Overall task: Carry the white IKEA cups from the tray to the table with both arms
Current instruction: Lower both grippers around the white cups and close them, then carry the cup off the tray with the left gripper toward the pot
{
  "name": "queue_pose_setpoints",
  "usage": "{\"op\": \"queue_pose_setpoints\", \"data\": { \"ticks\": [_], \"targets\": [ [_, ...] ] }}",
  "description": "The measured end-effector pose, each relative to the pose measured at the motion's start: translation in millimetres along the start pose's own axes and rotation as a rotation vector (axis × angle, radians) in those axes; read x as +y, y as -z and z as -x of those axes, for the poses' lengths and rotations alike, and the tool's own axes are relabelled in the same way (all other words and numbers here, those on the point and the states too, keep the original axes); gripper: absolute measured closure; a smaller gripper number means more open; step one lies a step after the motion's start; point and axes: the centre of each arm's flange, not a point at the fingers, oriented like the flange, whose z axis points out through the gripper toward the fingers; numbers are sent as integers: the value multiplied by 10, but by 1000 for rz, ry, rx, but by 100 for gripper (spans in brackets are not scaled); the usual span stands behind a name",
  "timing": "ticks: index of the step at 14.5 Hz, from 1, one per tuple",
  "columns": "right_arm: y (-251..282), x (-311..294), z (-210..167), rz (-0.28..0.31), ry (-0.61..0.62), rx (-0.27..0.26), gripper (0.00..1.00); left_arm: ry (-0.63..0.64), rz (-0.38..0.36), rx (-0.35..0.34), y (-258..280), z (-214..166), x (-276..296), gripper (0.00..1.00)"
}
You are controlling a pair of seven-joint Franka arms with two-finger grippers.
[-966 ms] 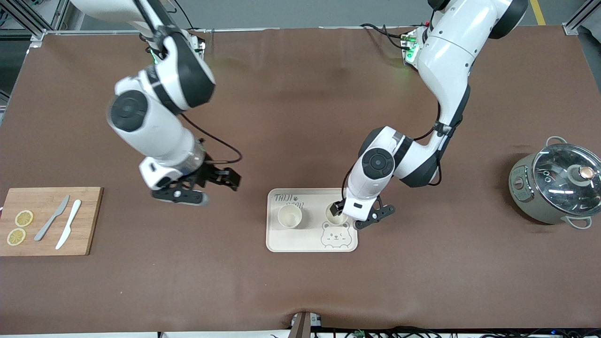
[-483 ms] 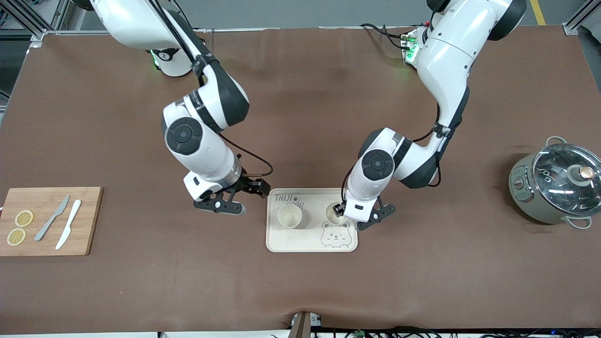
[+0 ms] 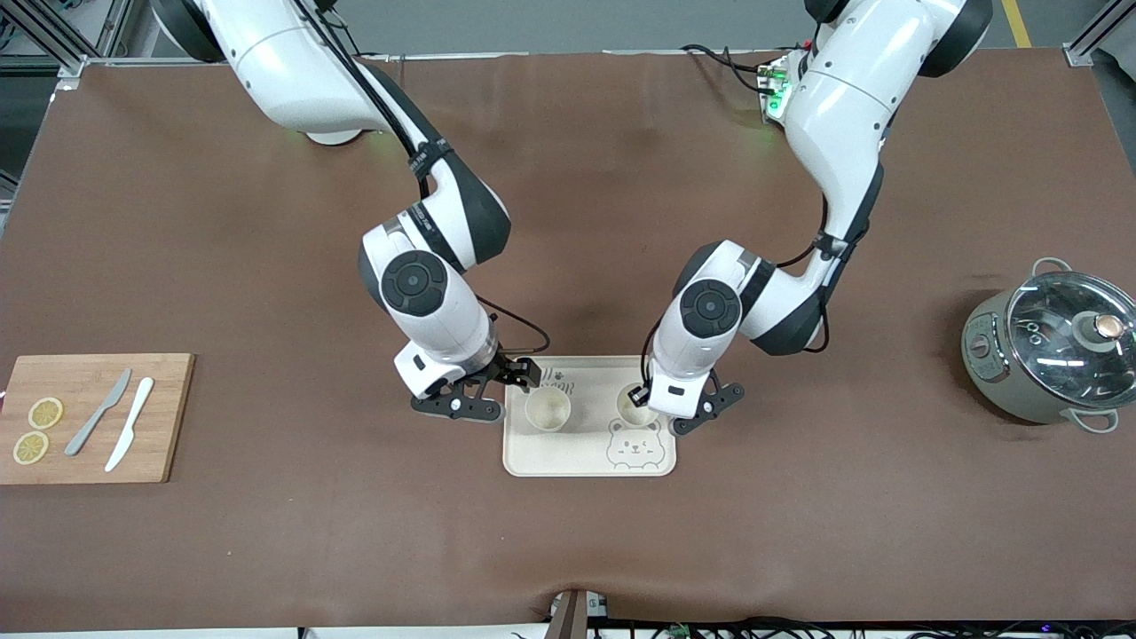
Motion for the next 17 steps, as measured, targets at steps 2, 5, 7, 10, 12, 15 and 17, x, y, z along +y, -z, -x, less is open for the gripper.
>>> {"op": "queue_pose_setpoints", "data": {
  "ticks": [2,5,7,10,12,15,17],
  "targets": [
    [-147,-15,-4,-3,4,8,0,5,7,4,22,-16,12,97],
    [-300,-28,-42,-6,4,16,0,15,34,22,182,-112,55,97],
    [-401,-30,-65,-13,5,28,0,34,50,41,395,-261,30,97],
    [-586,-26,-69,-12,13,41,0,61,5,40,712,-562,-188,97],
    [-697,-50,-43,-13,21,46,0,46,-38,26,869,-725,-358,97],
    [-855,-125,49,-8,37,40,0,-1,-95,-26,989,-943,-629,97],
    [-915,-162,93,-6,44,39,0,-26,-127,-60,1038,-1181,-889,97]
  ]
}}
